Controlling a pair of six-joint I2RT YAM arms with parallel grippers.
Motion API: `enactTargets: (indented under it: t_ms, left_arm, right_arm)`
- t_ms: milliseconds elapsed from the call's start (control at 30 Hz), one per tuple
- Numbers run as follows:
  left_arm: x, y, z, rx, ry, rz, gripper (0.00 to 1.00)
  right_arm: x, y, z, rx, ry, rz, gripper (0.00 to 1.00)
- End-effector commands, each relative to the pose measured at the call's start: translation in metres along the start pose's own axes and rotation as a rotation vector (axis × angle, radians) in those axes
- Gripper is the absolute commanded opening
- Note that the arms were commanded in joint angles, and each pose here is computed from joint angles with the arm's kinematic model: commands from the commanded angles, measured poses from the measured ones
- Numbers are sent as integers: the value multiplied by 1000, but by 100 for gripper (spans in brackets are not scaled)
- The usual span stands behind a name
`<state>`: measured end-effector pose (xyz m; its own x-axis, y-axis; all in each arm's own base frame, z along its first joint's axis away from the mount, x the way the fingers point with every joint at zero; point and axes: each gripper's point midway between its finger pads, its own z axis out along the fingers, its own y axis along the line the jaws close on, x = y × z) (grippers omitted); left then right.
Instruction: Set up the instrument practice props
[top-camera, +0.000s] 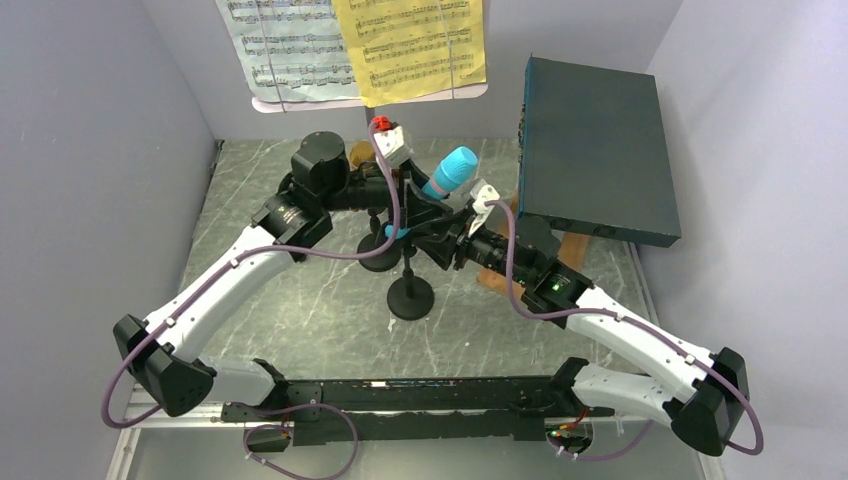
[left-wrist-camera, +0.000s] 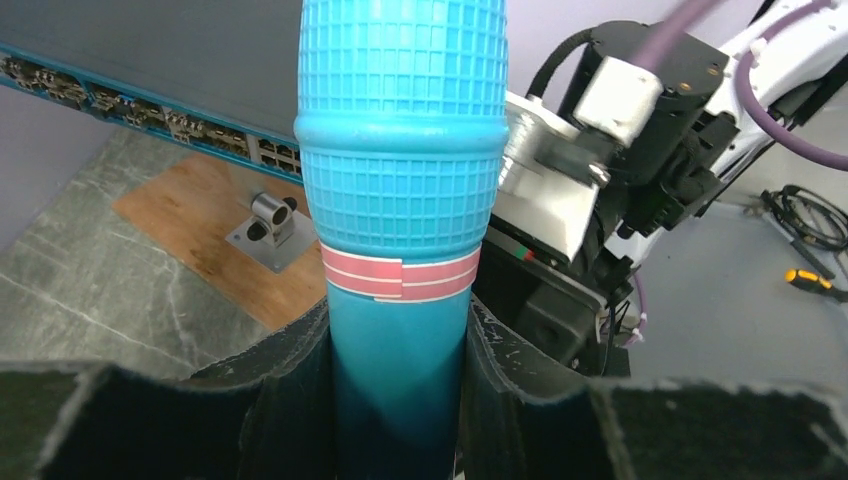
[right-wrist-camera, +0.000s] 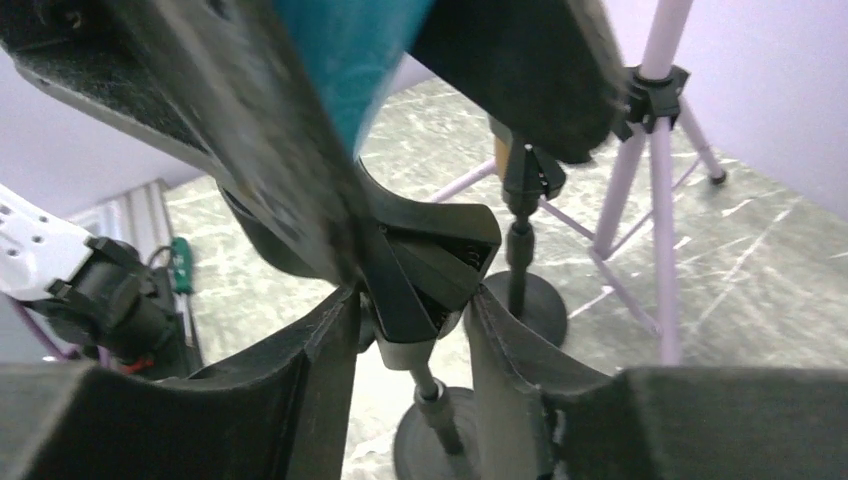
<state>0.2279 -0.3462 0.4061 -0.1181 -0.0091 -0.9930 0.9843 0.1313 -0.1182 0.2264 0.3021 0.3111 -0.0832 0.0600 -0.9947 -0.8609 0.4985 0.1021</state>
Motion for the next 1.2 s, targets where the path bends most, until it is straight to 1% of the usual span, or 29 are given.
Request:
enactTargets:
  t_ms: [0, 33, 133, 167, 267, 367, 467, 533, 567, 600, 633, 667, 700, 733, 767, 800, 867, 933, 967, 1067, 1167]
  left_arm:
    - [-13, -29, -17, 87, -10, 110, 0]
    - [-14, -29, -20, 84, -15, 128, 0]
    - [-16, -32, -28, 86, -23, 152, 0]
    - [-17, -32, -31, 90, -24, 154, 0]
    - [-17, -34, -40, 120, -33, 169, 0]
    - [-16, -36, -52, 118, -65, 213, 0]
    - [-12, -42, -60, 120, -102, 262, 0]
    - [-8, -47, -64, 142, -110, 278, 0]
    - [-5, -49, -65, 152, -107, 277, 0]
    - [-3, -52, -67, 162, -103, 275, 0]
    - [-2, -52, -68, 169, -101, 303, 0]
    - [0, -54, -70, 176, -95, 307, 0]
    - [2, -56, -71, 186, -92, 306, 0]
    - [4, -57, -71, 189, -93, 308, 0]
    - [4, -58, -72, 193, -98, 311, 0]
    - [4, -59, -73, 197, -102, 314, 0]
    - [4, -61, -75, 206, -108, 319, 0]
    - [3, -61, -78, 212, -113, 330, 0]
    - [3, -61, -80, 212, -113, 310, 0]
    - [2, -59, -83, 202, -122, 298, 0]
    - [0, -58, -85, 200, -135, 301, 0]
  right_arm:
    - [-40, 25, 4, -126, -182, 41, 33]
    - [-42, 27, 4, -135, -200, 58, 27]
    - [-46, 32, 4, -157, -248, 114, 4]
    - [-47, 34, 4, -159, -264, 131, 0]
    - [-49, 28, 5, -74, -321, 198, 0]
    - [-50, 33, 5, -20, -350, 208, 0]
    - [-47, 43, 11, 2, -323, 198, 0]
    - [-46, 48, 15, -18, -292, 195, 0]
    - [-44, 51, 15, -33, -274, 178, 2]
    - [-43, 56, 14, -64, -255, 144, 11]
    - [-40, 58, 13, -81, -236, 92, 26]
    - [-39, 60, 10, -99, -227, 40, 45]
    - [-38, 62, 7, -134, -215, -12, 63]
    - [-38, 61, 5, -157, -199, -60, 78]
    - [-38, 61, 3, -212, -171, -108, 88]
    - [-38, 65, 1, -275, -141, -162, 94]
    - [-35, 71, -2, -365, -110, -268, 98]
    - [-30, 71, -1, -426, -109, -361, 99]
    - [-30, 71, 0, -453, -116, -385, 99]
    - [-32, 75, 4, -557, -150, -398, 99]
    - [-29, 80, 15, -629, -122, -397, 99]
